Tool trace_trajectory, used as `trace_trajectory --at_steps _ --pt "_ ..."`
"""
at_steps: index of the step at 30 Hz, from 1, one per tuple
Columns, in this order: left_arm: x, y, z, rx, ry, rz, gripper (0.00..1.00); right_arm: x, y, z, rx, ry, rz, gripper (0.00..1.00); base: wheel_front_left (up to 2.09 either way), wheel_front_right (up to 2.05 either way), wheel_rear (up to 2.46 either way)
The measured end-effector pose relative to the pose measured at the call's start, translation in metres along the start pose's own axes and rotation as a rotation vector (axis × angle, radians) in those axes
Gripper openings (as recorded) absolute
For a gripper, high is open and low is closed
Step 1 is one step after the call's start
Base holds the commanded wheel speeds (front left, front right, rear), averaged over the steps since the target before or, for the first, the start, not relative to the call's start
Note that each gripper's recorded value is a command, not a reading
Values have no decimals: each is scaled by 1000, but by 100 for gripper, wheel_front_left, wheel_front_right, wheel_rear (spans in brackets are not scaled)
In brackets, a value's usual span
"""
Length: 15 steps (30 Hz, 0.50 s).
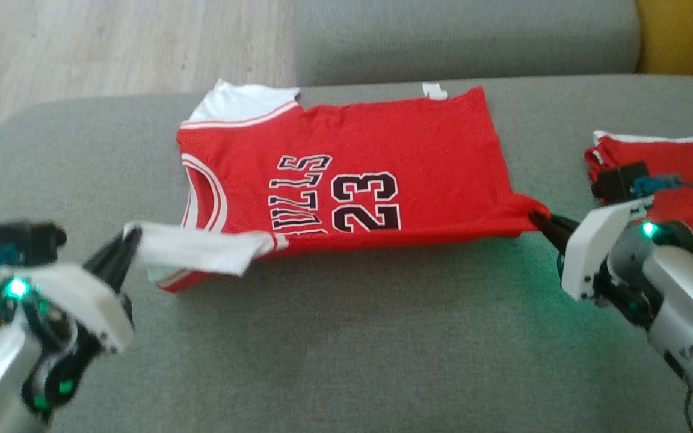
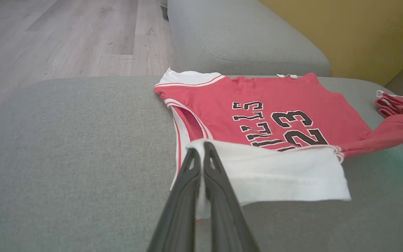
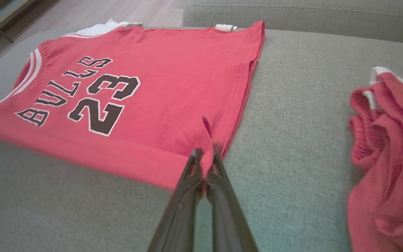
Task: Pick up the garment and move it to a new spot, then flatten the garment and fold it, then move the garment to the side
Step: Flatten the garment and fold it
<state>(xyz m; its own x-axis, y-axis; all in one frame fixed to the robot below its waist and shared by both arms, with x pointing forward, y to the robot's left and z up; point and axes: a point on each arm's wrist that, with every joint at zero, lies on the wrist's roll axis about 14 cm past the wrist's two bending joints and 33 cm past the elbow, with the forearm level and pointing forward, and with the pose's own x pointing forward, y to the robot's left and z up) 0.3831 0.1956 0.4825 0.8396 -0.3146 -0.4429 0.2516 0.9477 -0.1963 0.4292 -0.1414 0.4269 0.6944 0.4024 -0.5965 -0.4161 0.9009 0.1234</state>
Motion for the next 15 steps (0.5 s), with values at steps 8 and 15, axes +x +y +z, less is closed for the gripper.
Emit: trace_trajectory --at_steps 8,15 --pt "39 17 -7 79 141 24 0 24 -5 3 2 57 -10 0 0 0 0" --pt "79 21 1 148 194 17 0 45 -11 8 -7 76 -16 0 0 0 0"
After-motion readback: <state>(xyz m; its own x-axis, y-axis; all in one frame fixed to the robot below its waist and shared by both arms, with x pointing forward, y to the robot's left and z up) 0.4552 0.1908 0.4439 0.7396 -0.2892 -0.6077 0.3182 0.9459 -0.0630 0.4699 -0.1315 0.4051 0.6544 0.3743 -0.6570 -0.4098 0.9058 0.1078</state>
